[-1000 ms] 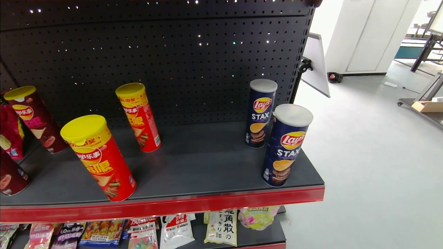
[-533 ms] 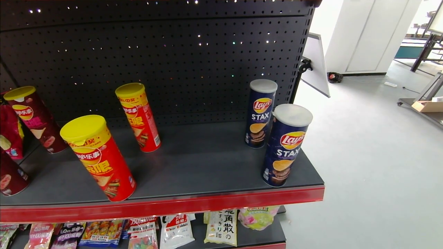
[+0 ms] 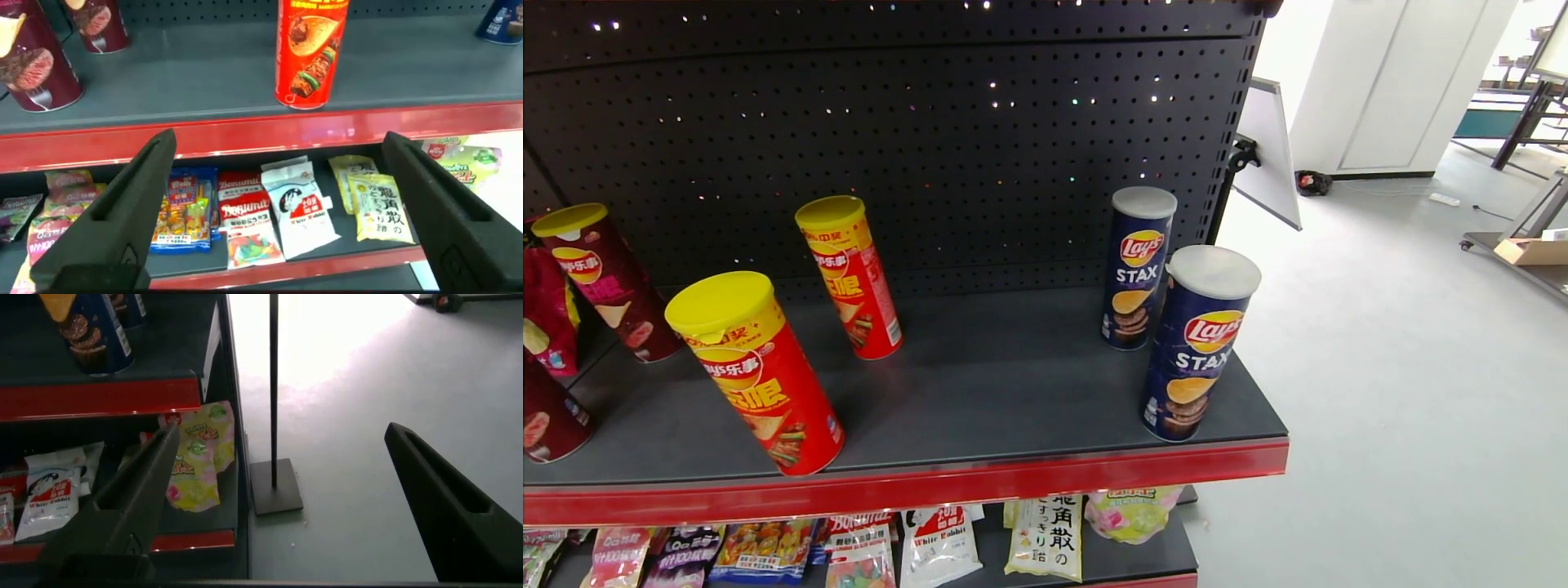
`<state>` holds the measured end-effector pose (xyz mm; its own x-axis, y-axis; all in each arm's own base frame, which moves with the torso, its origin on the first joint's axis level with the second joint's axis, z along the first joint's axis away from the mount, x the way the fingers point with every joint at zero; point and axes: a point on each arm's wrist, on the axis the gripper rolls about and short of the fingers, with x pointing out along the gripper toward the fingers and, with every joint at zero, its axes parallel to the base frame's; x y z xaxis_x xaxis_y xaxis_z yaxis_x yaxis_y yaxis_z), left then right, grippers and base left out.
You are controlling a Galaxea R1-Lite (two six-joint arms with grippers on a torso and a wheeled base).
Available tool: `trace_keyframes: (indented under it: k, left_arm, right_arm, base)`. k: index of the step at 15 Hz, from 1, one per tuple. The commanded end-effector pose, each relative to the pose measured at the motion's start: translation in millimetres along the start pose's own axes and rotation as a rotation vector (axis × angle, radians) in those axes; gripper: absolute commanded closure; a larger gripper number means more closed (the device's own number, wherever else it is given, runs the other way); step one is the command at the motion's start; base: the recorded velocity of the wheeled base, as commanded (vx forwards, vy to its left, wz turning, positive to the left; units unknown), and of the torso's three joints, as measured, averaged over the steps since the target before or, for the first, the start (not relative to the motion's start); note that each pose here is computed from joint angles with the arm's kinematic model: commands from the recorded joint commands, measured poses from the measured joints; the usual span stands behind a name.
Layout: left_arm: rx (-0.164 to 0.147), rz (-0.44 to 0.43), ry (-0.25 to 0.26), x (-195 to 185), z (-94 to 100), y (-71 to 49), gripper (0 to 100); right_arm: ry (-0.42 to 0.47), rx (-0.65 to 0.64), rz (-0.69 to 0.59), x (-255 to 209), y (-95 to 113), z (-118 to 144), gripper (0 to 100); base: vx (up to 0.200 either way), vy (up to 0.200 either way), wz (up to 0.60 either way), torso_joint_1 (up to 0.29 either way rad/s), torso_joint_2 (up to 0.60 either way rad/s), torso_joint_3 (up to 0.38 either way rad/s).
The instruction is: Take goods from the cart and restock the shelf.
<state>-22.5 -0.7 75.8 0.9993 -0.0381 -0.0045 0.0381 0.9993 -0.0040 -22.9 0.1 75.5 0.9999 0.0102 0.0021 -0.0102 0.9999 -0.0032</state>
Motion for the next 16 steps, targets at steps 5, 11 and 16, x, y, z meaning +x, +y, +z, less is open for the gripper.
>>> trace_keyframes:
  k: [5, 11, 16]
  left_arm:
    - [-0.001, 0.000, 0.002, 0, -0.2, 0.0, 0]
    - [-0.001, 0.000, 0.000, 0, 0.2, 0.0, 0]
    - [-0.001, 0.000, 0.002, 0, -0.2, 0.0, 0]
  right_arm:
    - [0.001, -0.026, 0.005, 0, 0, 1, 0]
    - [-0.003, -0.035, 0.002, 0, 0, 1, 0]
    - [-0.109, 0.043, 0.069, -7, 0, 66, 0]
  base:
    - [0.000, 0.000, 0.00, 0.000, 0.00, 0.000]
    - [0.000, 0.000, 0.00, 0.000, 0.00, 0.000]
    - [0.000, 0.000, 0.00, 0.000, 0.00, 0.000]
